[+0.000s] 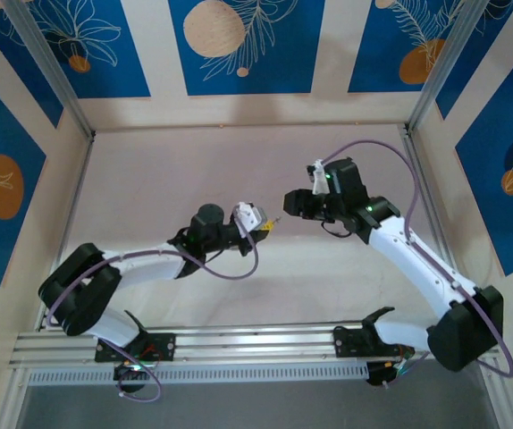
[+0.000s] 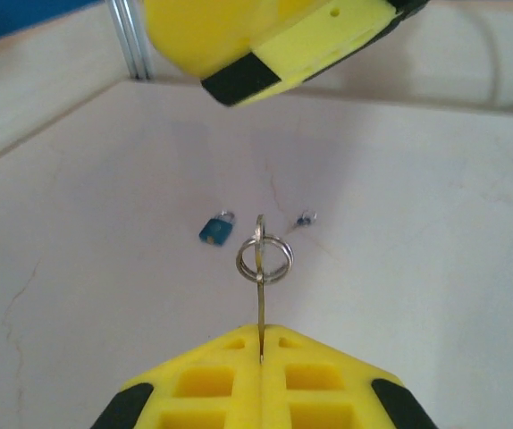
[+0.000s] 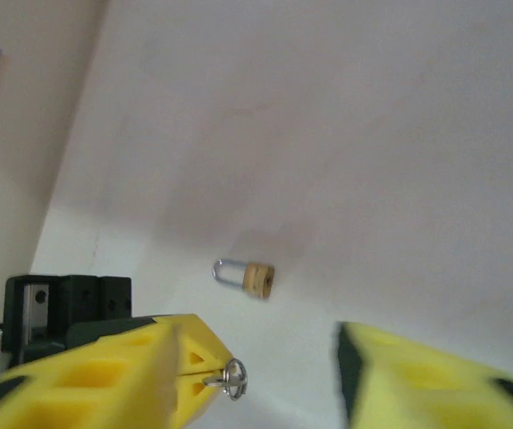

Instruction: Unlock with the key

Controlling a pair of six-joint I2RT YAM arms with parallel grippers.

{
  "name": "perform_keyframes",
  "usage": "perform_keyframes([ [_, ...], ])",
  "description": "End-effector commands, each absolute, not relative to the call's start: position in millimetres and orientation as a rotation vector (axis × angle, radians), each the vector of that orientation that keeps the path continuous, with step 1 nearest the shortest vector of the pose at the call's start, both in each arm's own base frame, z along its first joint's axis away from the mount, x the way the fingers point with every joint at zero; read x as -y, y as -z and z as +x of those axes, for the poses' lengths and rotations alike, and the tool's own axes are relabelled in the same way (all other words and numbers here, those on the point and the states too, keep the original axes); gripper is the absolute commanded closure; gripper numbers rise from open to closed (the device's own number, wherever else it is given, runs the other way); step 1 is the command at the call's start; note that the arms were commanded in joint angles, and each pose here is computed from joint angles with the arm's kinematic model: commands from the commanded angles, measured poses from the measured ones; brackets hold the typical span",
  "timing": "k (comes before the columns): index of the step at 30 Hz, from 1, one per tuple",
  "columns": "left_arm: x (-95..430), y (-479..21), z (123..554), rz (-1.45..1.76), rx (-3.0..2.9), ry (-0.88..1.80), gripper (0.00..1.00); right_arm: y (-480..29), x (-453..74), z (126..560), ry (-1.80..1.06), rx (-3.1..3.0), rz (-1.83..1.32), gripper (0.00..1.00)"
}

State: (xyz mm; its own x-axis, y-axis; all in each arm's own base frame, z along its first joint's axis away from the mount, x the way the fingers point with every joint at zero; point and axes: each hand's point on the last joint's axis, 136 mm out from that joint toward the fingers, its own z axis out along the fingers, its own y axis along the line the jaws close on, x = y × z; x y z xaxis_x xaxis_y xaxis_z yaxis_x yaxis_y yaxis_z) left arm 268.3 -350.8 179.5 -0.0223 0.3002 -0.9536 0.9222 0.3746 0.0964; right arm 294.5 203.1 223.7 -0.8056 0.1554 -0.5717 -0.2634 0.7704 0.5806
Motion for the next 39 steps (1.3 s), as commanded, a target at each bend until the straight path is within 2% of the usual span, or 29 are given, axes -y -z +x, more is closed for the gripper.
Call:
perform_keyframes([
  [1,331,-161,260,1.371,-1.736,0.575,1.00,-249,-212,301,-1.028,-2.118,-0.160,0.34],
  [4,319,-167,259,1.492,-1.800,0.489,1.00,-236,-223,294,-1.084,-2.071,-0.296,0.36],
  [6,311,-176,259,1.540,-1.838,0.468,1.00,-227,-212,301,-1.081,-2.113,-0.203,0.35],
  [9,299,-191,260,1.586,-1.888,0.465,1.00,-234,-214,293,-1.238,-2.023,-0.299,0.35],
  [16,273,-195,248,1.734,-2.097,0.487,1.00,-218,-224,284,-1.301,-1.926,-0.417,0.31],
  [21,284,-193,238,1.766,-2.107,0.643,1.00,-212,-239,275,-1.364,-1.890,-0.528,0.34],
  [26,298,-208,235,1.705,-2.059,0.860,1.00,-215,-251,265,-1.450,-1.855,-0.617,0.44],
  [39,309,-208,245,1.619,-2.033,0.991,1.00,-217,-266,246,-1.583,-1.831,-0.736,0.46],
])
